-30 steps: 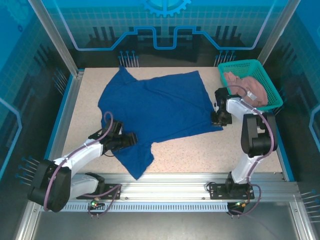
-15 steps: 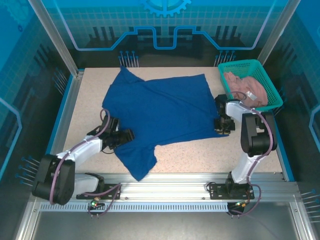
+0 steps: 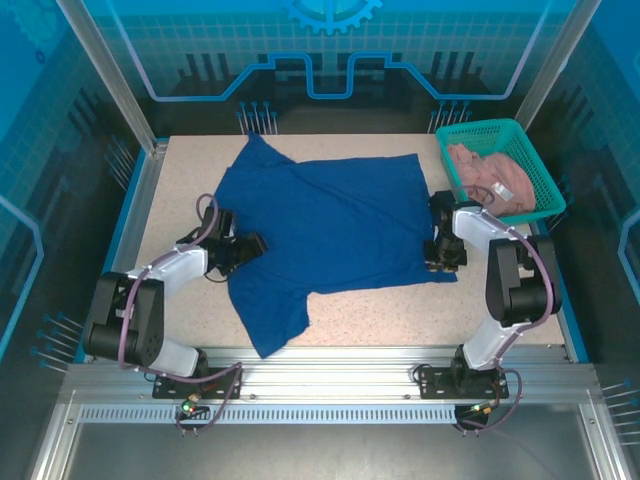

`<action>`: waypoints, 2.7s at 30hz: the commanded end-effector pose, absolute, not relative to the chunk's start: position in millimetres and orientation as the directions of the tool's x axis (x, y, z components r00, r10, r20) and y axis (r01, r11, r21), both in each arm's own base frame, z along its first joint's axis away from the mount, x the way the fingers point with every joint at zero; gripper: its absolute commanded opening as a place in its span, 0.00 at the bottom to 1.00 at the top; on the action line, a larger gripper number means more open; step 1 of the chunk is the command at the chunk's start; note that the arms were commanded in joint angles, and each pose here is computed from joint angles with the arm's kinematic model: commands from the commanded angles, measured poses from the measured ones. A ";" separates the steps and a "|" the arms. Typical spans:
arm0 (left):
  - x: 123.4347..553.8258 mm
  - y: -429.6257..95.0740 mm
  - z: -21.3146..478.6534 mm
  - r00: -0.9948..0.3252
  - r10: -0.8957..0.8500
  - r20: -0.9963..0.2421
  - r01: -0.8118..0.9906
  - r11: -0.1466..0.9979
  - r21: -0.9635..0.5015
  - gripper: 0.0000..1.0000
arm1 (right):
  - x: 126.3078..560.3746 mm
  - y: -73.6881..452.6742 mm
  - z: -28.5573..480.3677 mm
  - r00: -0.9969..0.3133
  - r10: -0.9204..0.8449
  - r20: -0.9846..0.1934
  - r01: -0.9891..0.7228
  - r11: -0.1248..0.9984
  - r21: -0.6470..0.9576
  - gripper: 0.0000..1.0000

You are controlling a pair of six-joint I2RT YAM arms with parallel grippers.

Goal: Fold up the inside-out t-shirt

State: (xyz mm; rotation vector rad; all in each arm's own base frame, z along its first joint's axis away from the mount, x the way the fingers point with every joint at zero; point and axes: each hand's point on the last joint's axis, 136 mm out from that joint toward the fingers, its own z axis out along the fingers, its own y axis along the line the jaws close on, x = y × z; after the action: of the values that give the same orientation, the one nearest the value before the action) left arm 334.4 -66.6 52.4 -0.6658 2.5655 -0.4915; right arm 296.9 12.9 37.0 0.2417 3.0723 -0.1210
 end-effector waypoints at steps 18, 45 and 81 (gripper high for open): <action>493.5 -43.8 84.1 -0.657 -0.645 -0.391 -0.388 0.733 -0.558 0.84 | 537.8 96.7 58.3 -0.817 0.419 -0.396 0.226 0.864 0.450 0.47; 605.5 -49.1 21.9 -0.787 -0.554 -0.271 -0.356 0.767 -0.534 0.83 | 574.6 43.3 0.2 -0.791 0.550 -0.268 0.439 0.815 0.377 0.41; 266.5 -84.3 0.8 -0.844 -0.523 -0.123 -0.414 0.779 -0.471 0.84 | 318.5 150.4 18.4 -0.997 0.048 -0.052 0.029 0.945 0.324 0.52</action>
State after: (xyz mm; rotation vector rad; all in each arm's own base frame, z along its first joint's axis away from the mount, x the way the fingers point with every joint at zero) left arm 303.2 -104.2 32.1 -0.6153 2.6030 -0.7538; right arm 346.2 138.2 21.4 0.0589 2.9596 0.4430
